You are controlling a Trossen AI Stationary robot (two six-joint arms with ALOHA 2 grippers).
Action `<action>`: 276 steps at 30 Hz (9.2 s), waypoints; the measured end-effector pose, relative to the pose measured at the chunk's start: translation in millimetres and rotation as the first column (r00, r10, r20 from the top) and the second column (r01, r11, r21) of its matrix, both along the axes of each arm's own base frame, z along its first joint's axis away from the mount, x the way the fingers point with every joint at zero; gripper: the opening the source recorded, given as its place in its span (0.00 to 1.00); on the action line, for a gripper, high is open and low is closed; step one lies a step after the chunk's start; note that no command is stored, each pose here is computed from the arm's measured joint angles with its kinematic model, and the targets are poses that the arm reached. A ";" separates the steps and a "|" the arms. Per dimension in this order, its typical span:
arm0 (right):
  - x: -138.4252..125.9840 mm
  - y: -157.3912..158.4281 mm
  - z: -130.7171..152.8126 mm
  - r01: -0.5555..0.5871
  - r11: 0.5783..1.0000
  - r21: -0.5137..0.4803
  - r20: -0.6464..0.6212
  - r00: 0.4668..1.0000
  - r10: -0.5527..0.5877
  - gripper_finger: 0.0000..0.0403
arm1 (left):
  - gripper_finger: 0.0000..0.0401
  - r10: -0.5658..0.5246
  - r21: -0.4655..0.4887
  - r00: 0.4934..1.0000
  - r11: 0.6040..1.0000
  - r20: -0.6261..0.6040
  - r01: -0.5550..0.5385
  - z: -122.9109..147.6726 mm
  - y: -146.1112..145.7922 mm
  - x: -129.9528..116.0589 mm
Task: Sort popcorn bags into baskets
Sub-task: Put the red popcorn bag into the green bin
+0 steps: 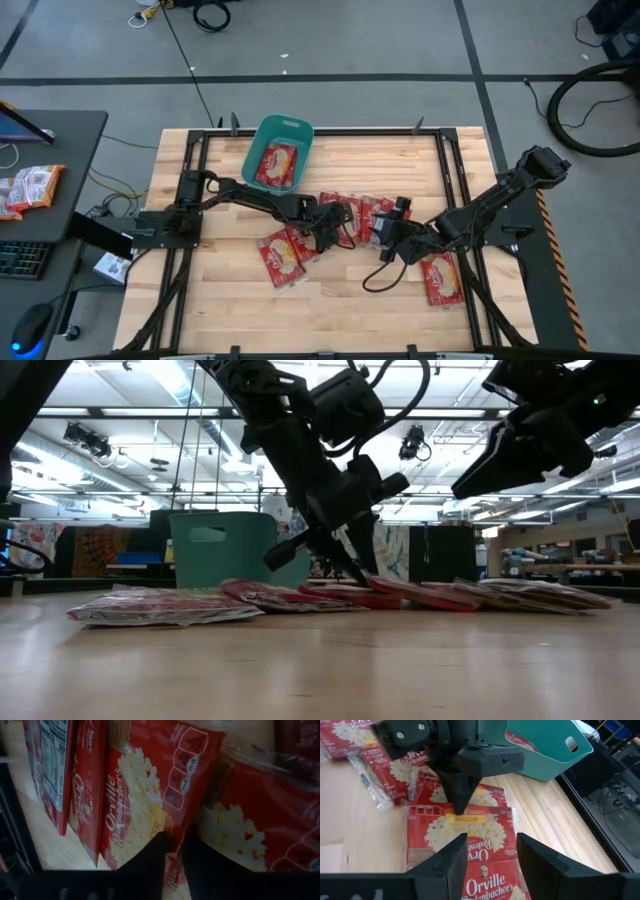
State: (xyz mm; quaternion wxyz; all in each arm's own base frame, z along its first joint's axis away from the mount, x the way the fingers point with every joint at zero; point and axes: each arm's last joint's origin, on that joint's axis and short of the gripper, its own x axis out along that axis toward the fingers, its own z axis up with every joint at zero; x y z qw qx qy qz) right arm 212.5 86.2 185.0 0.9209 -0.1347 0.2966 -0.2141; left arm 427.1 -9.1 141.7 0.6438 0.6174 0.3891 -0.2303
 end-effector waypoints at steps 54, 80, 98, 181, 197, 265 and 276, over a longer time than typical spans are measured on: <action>1.4 -14.4 2.1 0.186 0.978 -0.091 0.077 0.981 -0.179 0.43 | 0.02 0.774 -0.538 -0.378 -0.628 -0.508 -0.562 138.4 191.5 -176.7; 2.0 -13.7 2.2 0.160 0.982 -0.097 0.060 0.986 -0.155 0.43 | 0.16 0.699 -0.548 -0.456 -0.715 -0.551 -0.434 137.8 218.0 -193.3; 2.1 -13.6 2.3 0.160 0.982 -0.099 0.060 0.986 -0.154 0.43 | 0.29 0.776 -0.819 0.478 -0.084 -0.411 -0.568 155.3 145.4 -117.4; 4.6 -14.4 2.3 0.124 0.990 -0.068 0.045 0.992 -0.121 0.43 | 0.00 0.875 -0.516 0.458 0.468 0.158 -0.717 138.3 33.5 -74.4; 4.9 -14.6 1.0 0.114 0.992 -0.050 0.046 0.993 -0.112 0.43 | 0.01 0.832 -0.411 0.438 0.550 0.339 -0.727 172.4 114.1 -96.8; 6.6 -23.6 -7.4 0.096 0.995 -0.017 0.051 0.994 -0.095 0.43 | 0.00 0.990 -0.765 -0.024 0.090 0.136 -0.638 169.7 242.3 -156.2; 8.0 -22.1 -6.7 0.064 0.998 0.008 0.053 0.997 -0.064 0.43 | 0.01 0.994 -0.678 0.052 0.101 0.093 -0.728 148.2 243.3 -149.1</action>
